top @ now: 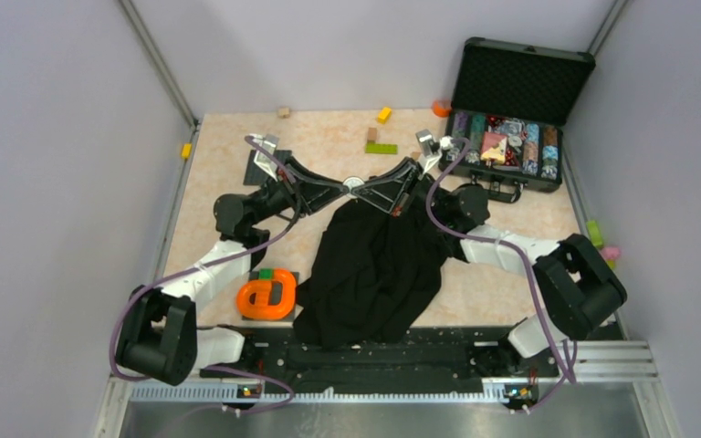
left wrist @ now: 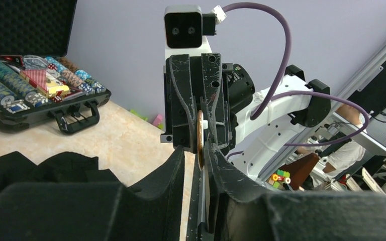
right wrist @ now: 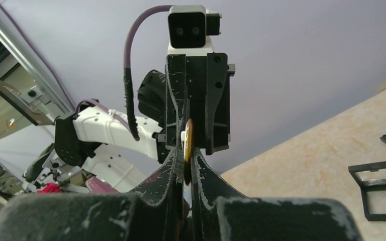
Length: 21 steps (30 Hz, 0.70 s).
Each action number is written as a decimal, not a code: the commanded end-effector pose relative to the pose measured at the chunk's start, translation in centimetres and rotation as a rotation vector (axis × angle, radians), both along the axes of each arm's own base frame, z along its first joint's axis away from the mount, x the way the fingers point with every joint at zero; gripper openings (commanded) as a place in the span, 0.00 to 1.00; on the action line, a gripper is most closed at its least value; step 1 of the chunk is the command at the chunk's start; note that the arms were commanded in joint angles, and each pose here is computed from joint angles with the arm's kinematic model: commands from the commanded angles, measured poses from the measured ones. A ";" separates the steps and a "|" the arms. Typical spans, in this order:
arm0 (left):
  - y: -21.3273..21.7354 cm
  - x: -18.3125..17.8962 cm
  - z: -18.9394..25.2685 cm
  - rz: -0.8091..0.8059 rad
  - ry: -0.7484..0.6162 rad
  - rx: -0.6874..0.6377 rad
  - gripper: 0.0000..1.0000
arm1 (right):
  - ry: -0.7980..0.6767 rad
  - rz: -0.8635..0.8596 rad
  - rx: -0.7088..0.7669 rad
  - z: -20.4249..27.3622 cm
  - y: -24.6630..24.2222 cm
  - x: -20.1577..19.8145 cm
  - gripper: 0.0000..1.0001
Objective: Remove the brooch from the garment
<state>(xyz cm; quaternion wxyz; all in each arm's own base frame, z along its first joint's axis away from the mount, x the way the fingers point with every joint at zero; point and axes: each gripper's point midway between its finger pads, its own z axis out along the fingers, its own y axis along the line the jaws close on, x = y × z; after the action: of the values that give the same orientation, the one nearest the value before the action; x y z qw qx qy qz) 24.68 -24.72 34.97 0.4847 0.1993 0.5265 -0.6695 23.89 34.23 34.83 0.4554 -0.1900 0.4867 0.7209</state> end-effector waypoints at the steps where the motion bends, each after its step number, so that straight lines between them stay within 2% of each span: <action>1: -0.1 -0.5 1.6 -0.008 -0.081 -0.005 0.18 | -0.078 0.022 0.038 2.3 0.5 -0.8 0.00; 3: -0.1 -0.5 1.5 -0.003 -0.082 0.004 0.01 | -0.079 0.020 0.026 2.2 0.7 -0.7 0.00; 4: -0.1 -0.4 1.5 0.000 -0.082 0.010 0.00 | -0.079 0.012 0.019 2.1 0.8 -0.5 0.00; 7: -0.2 -0.4 1.4 0.026 -0.100 0.026 0.00 | -0.073 -0.040 -0.017 1.7 0.9 0.3 0.00; 11: -0.3 -0.1 1.2 0.083 -0.094 0.077 0.00 | -0.072 -0.164 -0.095 0.8 0.9 1.8 0.16; 21: -0.2 -0.7 1.7 0.114 -0.109 0.077 0.00 | -0.084 -0.302 -0.189 -0.3 1.0 3.4 0.16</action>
<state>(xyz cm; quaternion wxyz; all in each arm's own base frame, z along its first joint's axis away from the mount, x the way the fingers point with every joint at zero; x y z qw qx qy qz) 25.72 -24.37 34.64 0.5320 0.1876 0.5641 -0.6030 25.85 35.09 34.03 0.5257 -0.1932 0.5432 0.6255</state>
